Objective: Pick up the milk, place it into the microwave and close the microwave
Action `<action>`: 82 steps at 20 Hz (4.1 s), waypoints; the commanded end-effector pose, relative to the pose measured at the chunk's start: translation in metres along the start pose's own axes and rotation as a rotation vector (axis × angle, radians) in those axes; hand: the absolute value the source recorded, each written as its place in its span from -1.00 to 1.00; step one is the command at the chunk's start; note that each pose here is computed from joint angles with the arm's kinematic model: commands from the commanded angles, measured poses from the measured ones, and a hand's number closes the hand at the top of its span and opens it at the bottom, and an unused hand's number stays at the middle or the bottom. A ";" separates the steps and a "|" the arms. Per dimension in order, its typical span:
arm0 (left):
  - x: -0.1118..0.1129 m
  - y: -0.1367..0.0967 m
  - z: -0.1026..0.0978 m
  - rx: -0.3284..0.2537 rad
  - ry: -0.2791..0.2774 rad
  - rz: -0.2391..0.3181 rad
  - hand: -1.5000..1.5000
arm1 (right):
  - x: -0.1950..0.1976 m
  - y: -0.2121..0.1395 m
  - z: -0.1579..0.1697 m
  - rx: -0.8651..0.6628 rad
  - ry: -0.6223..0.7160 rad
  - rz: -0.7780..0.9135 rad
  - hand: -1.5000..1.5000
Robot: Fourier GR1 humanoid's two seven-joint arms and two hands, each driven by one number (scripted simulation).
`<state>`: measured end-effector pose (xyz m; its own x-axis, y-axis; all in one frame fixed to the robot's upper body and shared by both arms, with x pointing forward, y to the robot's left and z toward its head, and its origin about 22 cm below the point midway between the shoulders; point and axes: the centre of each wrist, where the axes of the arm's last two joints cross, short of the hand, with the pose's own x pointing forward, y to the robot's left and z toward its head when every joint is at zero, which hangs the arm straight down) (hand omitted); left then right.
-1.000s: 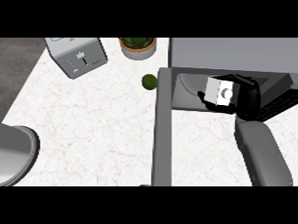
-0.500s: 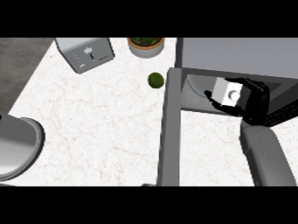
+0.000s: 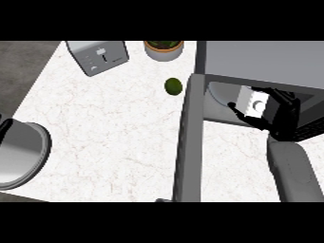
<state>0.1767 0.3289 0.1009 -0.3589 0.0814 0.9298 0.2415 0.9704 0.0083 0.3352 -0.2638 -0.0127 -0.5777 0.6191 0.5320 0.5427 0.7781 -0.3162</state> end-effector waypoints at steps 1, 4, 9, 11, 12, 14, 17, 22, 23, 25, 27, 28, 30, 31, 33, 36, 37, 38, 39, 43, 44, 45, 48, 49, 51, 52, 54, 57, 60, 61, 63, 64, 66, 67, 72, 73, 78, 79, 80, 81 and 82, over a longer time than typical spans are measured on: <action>0.000 -0.005 -0.011 -0.045 -0.004 -0.011 -1.00 | 0.000 0.037 -0.008 0.052 0.272 -0.043 -1.00; -0.004 -0.008 -0.010 -0.047 -0.001 0.012 -1.00 | -0.002 0.035 -0.007 0.049 0.293 -0.069 -1.00; -0.004 -0.014 -0.016 -0.075 -0.002 0.004 -1.00 | -0.004 0.031 -0.006 0.038 0.323 -0.080 -1.00; -0.006 -0.015 -0.017 -0.072 0.013 0.001 -1.00 | -0.003 0.034 -0.003 0.047 0.334 -0.080 -1.00; -0.006 -0.018 -0.017 -0.069 0.000 0.008 -1.00 | -0.004 0.033 -0.001 0.044 0.340 -0.081 -1.00; -0.009 -0.021 -0.018 -0.074 0.009 0.018 -1.00 | -0.003 0.036 0.001 0.058 0.360 -0.084 -1.00; -0.007 -0.022 -0.020 -0.068 0.009 0.000 -1.00 | -0.009 0.030 -0.006 0.062 0.351 -0.066 -1.00; -0.012 -0.030 -0.017 -0.075 0.026 0.014 -1.00 | -0.013 0.031 -0.002 0.085 0.386 -0.076 -1.00; -0.009 -0.028 -0.020 -0.086 0.014 0.003 -1.00 | -0.014 0.029 -0.008 0.095 0.375 -0.076 -1.00; -0.015 -0.033 -0.023 -0.085 0.019 0.027 -1.00 | -0.015 0.031 -0.009 0.139 0.386 -0.105 -1.00; -0.011 -0.039 -0.028 -0.096 0.000 0.024 -1.00 | -0.012 0.039 -0.008 0.163 0.393 -0.124 -1.00; -0.014 -0.038 -0.024 -0.081 0.003 0.028 -1.00 | -0.014 0.036 -0.011 0.144 0.400 -0.133 -1.00; -0.014 -0.037 -0.023 -0.069 0.013 0.023 -1.00 | -0.011 0.045 -0.009 0.160 0.420 -0.165 -1.00; -0.013 -0.037 -0.024 -0.077 0.016 0.021 -1.00 | -0.014 0.039 -0.018 0.162 0.411 -0.163 -1.00; -0.018 -0.041 -0.025 -0.076 0.022 0.016 -1.00 | -0.013 0.044 -0.013 0.165 0.430 -0.170 -1.00; -0.020 -0.045 -0.024 -0.078 0.035 0.029 -1.00 | -0.009 0.054 -0.008 0.176 0.463 -0.204 -1.00; -0.016 -0.048 -0.027 -0.082 0.023 0.015 -1.00 | -0.016 0.049 -0.006 0.181 0.483 -0.199 -1.00; -0.023 -0.046 -0.027 -0.092 0.035 0.024 -1.00 | -0.016 0.053 -0.017 0.202 0.512 -0.215 -1.00; -0.023 -0.043 -0.023 -0.094 0.036 0.028 -1.00 | -0.008 0.066 -0.034 0.216 0.537 -0.214 -1.00; -0.031 -0.050 -0.016 -0.116 0.082 0.031 -1.00 | -0.021 0.060 -0.044 0.262 0.569 -0.321 -1.00; -0.037 -0.053 -0.019 -0.128 0.070 0.048 -1.00 | -0.014 0.077 -0.018 0.275 0.571 -0.338 -1.00; -0.034 -0.047 -0.030 -0.129 0.063 0.040 -1.00 | -0.017 0.073 -0.027 0.276 0.576 -0.373 -1.00; -0.047 -0.052 -0.036 -0.172 0.085 0.040 -1.00 | -0.017 0.078 -0.007 0.264 0.579 -0.429 -1.00; -0.041 -0.067 -0.030 -0.203 0.090 0.062 -1.00 | -0.011 0.086 0.001 0.268 0.590 -0.433 -1.00; -0.052 -0.067 -0.034 -0.247 0.091 0.032 -1.00 | -0.020 0.073 0.011 0.281 0.583 -0.485 -1.00; -0.064 -0.074 -0.033 -0.280 0.127 0.036 -1.00 | -0.012 0.082 0.017 0.284 0.583 -0.471 -1.00; -0.055 -0.067 -0.045 -0.313 0.126 0.028 1.00 | -0.008 0.087 0.031 0.266 0.577 -0.468 -1.00; -0.068 -0.072 -0.042 -0.373 0.150 0.022 1.00 | -0.020 0.062 0.062 0.274 0.568 -0.501 -1.00; -0.088 -0.101 -0.047 -0.400 0.144 -0.031 1.00 | -0.019 0.055 0.055 0.297 0.548 -0.505 -1.00; -0.086 -0.085 -0.045 -0.413 0.147 -0.005 1.00 | -0.022 0.044 0.069 0.297 0.544 -0.509 -1.00; -0.093 -0.097 -0.058 -0.400 0.184 0.004 1.00 | -0.005 0.051 0.086 0.305 0.560 -0.528 -1.00; -0.098 -0.108 -0.059 -0.415 0.195 0.002 1.00 | -0.002 0.049 0.083 0.320 0.550 -0.520 -1.00; -0.085 -0.104 -0.079 -0.403 0.175 -0.075 1.00 | 0.005 0.038 0.106 0.301 0.567 -0.516 -1.00; -0.105 -0.115 -0.070 -0.452 0.178 -0.108 1.00 | -0.007 0.016 0.093 0.300 0.545 -0.513 -1.00; -0.125 -0.138 -0.072 -0.614 0.270 -0.112 1.00 | 0.019 -0.006 0.113 0.318 0.544 -0.496 -1.00; -0.122 -0.147 -0.072 -0.618 0.273 -0.088 1.00 | 0.029 -0.017 0.124 0.329 0.544 -0.525 -1.00; -0.142 -0.178 -0.071 -0.688 0.278 -0.067 1.00 | 0.061 -0.056 0.108 0.289 0.501 -0.488 -1.00; -0.153 -0.176 -0.052 -0.690 0.301 -0.023 1.00 | 0.073 -0.054 0.096 0.275 0.497 -0.508 -1.00; -0.149 -0.197 -0.056 -0.734 0.315 -0.031 1.00 | 0.072 -0.070 0.109 0.270 0.486 -0.505 -1.00; -0.163 -0.200 -0.056 -0.753 0.299 -0.057 1.00 | 0.078 -0.077 0.096 0.286 0.495 -0.499 -1.00; -0.168 -0.200 -0.066 -0.774 0.274 -0.051 1.00 | 0.073 -0.089 0.092 0.258 0.488 -0.494 -1.00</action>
<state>0.2470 0.1287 -0.0139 -0.1715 -0.1084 0.9792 0.7754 0.5983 0.2021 0.2074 -0.2635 -0.0430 -0.3316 0.1173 0.9361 0.0772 0.9923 -0.0971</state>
